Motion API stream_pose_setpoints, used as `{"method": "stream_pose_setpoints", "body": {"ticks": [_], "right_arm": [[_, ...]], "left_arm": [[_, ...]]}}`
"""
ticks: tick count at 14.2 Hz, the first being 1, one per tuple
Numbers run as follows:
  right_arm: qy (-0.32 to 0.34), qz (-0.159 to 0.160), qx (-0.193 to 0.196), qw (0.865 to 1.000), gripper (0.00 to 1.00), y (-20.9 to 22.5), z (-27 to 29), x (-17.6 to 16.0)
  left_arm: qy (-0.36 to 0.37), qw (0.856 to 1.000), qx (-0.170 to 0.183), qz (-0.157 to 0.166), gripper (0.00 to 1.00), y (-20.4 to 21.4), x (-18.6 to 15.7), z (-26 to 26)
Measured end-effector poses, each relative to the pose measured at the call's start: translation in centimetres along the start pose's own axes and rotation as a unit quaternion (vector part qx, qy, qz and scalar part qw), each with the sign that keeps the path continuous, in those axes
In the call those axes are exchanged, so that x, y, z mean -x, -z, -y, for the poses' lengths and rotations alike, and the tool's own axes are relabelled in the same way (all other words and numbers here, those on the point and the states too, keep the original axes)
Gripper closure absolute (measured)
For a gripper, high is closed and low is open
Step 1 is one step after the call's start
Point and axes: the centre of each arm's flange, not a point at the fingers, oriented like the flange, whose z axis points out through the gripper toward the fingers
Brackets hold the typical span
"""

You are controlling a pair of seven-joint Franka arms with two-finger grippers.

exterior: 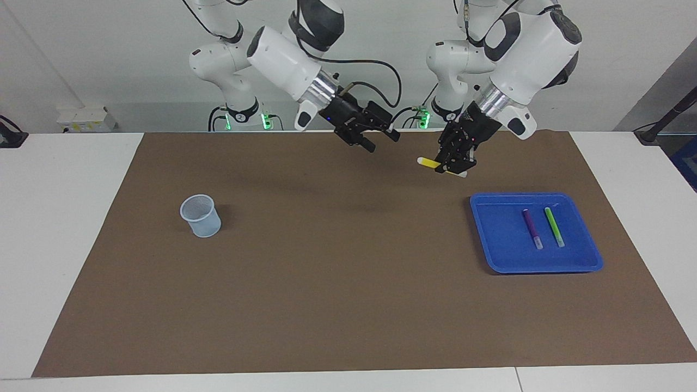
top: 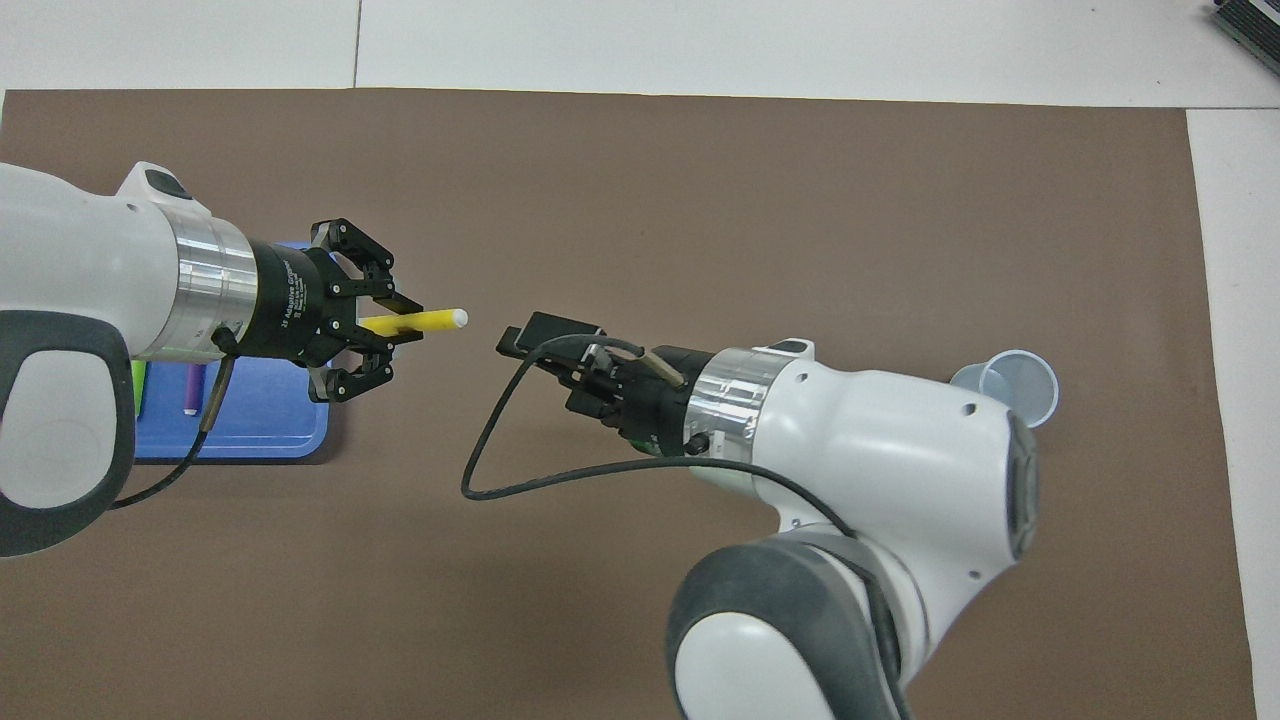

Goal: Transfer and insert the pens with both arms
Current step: 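Grasp the yellow pen's free end with the right gripper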

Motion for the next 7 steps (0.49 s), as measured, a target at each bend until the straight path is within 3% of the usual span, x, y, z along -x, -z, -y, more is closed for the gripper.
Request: {"method": "stream_pose_setpoints", "body": {"ticks": [7], "right_arm": [[-0.033, -0.007, -0.035, 0.999, 0.00, -1.2, 2.6, -0.9]], "left_arm": [[0.009, 1.000, -0.010, 0.018, 0.78, 0.1, 0.4, 0.4]]}}
